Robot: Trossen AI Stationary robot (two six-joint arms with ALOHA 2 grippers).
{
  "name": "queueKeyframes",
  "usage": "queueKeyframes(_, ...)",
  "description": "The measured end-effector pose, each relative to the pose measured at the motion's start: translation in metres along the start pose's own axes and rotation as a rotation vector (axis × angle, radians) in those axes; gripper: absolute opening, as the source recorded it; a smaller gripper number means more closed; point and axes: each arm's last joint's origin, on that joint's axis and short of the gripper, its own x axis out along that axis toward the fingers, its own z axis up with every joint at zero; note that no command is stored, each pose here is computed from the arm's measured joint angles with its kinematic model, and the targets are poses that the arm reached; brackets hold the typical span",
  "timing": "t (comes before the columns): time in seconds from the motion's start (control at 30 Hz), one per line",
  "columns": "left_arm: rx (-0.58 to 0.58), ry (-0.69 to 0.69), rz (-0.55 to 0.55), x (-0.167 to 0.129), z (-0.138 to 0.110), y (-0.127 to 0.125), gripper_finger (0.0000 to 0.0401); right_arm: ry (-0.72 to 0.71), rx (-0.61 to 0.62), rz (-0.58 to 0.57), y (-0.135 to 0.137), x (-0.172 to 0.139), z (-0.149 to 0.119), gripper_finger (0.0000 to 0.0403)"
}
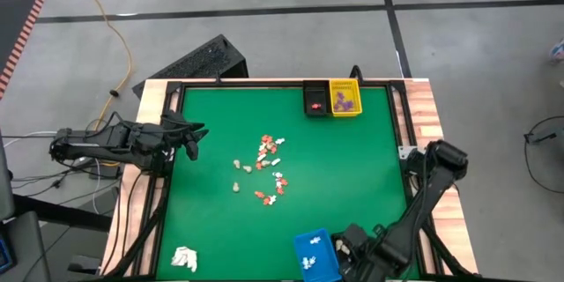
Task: Sort Halloween decoration
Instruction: Put the white skull toy into the bottom black basket, then put the white skeleton toy into the blue basket
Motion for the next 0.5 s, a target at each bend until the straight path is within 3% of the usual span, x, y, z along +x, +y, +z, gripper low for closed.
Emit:
queueKeyframes(0.33,-0.006,-0.016,0.012,0.000,0.001,0.000,0.0121,-0.022,-0.016,-0.116,-0.011,0.000,0.003,0.0156)
queueKeyframes(0.5,-0.012,-0.022,0.009,0.000,0.002,0.000,0.0121,-0.011,-0.020,-0.123,-0.011,0.000,0.002,0.0169)
